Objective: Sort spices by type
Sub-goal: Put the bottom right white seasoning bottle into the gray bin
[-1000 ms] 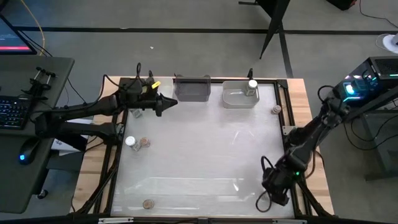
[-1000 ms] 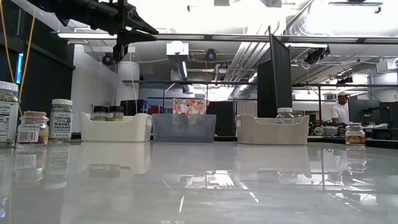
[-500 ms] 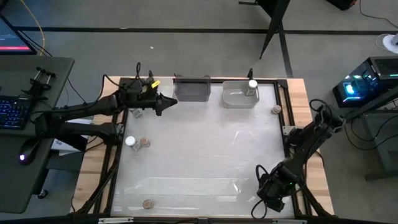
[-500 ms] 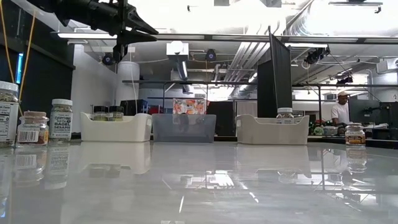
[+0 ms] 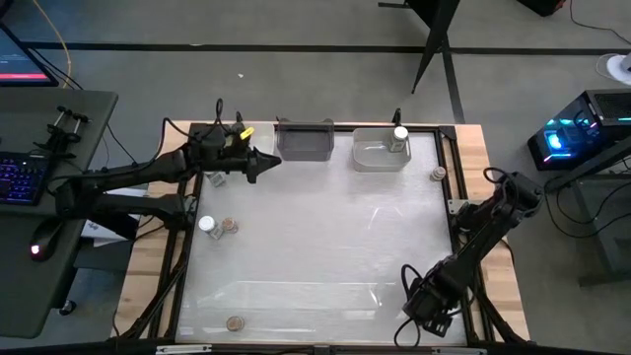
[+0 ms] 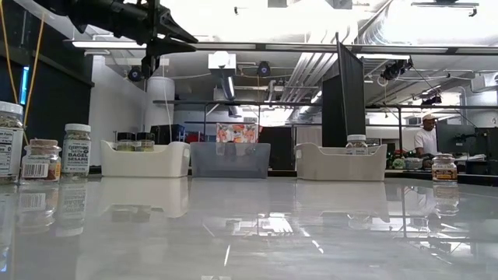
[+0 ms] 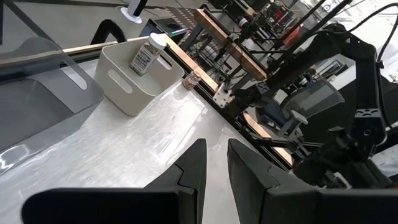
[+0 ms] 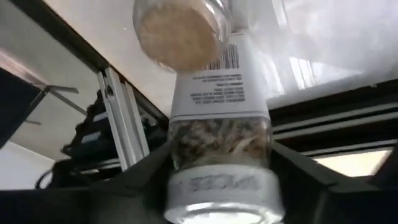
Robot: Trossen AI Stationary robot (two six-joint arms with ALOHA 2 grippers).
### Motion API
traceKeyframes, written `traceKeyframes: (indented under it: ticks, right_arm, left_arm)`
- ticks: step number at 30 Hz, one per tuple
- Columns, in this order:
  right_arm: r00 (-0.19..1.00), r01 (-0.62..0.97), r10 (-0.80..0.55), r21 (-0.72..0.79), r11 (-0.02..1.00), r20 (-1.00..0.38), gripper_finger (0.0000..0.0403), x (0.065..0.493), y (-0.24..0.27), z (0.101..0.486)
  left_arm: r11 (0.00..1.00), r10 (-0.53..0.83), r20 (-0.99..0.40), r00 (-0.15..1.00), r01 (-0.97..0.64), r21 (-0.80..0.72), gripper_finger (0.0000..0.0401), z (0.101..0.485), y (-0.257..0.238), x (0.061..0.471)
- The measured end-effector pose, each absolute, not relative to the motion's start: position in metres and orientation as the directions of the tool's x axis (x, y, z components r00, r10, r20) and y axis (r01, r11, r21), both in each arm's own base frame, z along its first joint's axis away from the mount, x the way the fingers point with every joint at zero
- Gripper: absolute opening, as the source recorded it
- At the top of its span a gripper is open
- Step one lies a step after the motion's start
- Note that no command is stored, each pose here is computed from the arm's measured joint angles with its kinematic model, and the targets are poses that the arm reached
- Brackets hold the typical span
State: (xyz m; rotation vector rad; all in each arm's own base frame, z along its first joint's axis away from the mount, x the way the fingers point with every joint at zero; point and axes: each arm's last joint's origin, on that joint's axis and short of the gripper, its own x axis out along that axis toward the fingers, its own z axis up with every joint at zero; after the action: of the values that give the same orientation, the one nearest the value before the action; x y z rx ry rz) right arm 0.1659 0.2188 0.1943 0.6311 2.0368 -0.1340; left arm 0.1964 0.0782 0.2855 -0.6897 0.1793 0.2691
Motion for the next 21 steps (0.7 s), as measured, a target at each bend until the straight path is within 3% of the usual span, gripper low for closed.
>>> traceKeyframes:
  ticks: [8, 13, 16, 21]
  right_arm:
    - [-0.339, 0.486, 0.404, 0.209, 0.848, -0.85, 0.0193, 0.154, 0.171, 0.252]
    - [-0.035, 0.602, 0.415, 0.313, 0.734, -0.909, 0.0193, 0.17, 0.114, 0.29]
    - [0.165, 0.684, 0.318, 0.341, 0.645, -0.934, 0.0193, 0.185, 0.068, 0.303]
    - [0.329, 0.781, 0.097, 0.329, 0.532, -0.939, 0.0193, 0.203, -0.02, 0.32]
  left_arm:
    - [0.736, 0.205, -0.238, 0.949, -0.31, -0.602, 0.0054, 0.287, 0.082, 0.195]
    - [0.739, 0.206, -0.229, 0.951, -0.304, -0.601, 0.0054, 0.288, 0.082, 0.195]
    - [0.739, 0.206, -0.228, 0.952, -0.304, -0.602, 0.0054, 0.288, 0.082, 0.195]
    - [0.746, 0.207, -0.202, 0.957, -0.288, -0.6, 0.0054, 0.29, 0.082, 0.196]
